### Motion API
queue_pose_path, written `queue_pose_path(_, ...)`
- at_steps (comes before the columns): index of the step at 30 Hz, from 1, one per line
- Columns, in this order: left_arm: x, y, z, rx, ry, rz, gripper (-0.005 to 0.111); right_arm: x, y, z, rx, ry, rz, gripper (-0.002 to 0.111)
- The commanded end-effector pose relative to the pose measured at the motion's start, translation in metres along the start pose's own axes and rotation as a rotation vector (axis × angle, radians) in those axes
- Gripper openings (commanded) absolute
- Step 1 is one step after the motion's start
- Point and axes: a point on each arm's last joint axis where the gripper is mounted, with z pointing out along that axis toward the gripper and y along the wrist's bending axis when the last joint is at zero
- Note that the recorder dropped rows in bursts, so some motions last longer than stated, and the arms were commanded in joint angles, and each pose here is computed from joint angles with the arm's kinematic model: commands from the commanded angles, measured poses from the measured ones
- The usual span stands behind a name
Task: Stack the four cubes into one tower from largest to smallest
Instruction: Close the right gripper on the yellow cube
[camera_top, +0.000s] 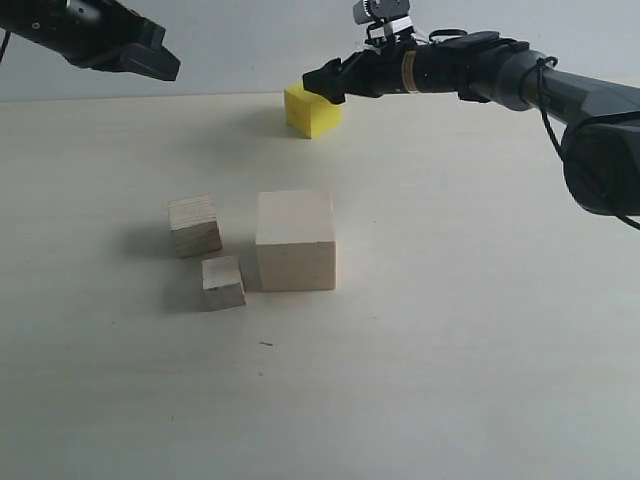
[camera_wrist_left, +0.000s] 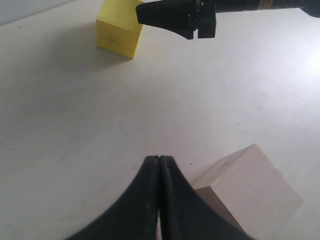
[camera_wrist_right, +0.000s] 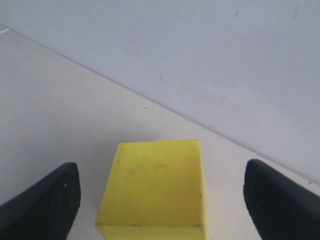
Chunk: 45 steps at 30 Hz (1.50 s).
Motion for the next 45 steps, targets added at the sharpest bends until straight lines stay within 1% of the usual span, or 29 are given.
queue_pose_path(1,-0.001,-0.004,-0.002,0.007,-0.007,0.007,0.0,0.009,0.003,0.006,-0.004,0.014,-0.003,0.082)
queue_pose_path(12,-0.001,-0.004,-0.002,0.007,-0.007,0.007,0.0,0.015,0.002,0.008,-0.003,0.023,0.003,0.082)
queue_pose_path(17,-0.002,-0.008,0.0,0.015,-0.004,0.015,0.0,0.017,0.001,0.01,0.021,0.023,0.004,0.082)
queue_pose_path(25,-0.002,-0.011,0.001,0.021,-0.001,0.024,0.0,0.02,0.011,0.019,0.014,0.032,-0.001,0.082)
queue_pose_path(31,-0.002,-0.011,0.001,0.021,-0.001,0.024,0.0,0.026,0.01,0.021,0.017,0.04,0.014,0.082)
queue_pose_path(34,-0.002,-0.011,0.001,0.021,-0.001,0.024,0.0,0.03,0.009,0.022,0.019,0.045,0.018,0.08)
queue_pose_path(36,-0.002,-0.011,0.001,0.021,-0.001,0.024,0.0,0.033,0.009,0.023,0.019,0.05,0.021,0.078)
queue_pose_path(38,-0.002,-0.011,0.001,0.021,-0.001,0.024,0.0,0.036,0.008,0.023,0.021,0.053,0.025,0.073)
queue_pose_path(42,-0.002,-0.011,0.001,0.021,-0.001,0.024,0.0,0.037,0.008,0.024,0.021,0.055,0.041,0.052)
queue_pose_path(45,-0.002,-0.011,0.001,0.021,-0.001,0.024,0.0,0.036,0.008,0.023,0.024,0.053,0.058,0.04)
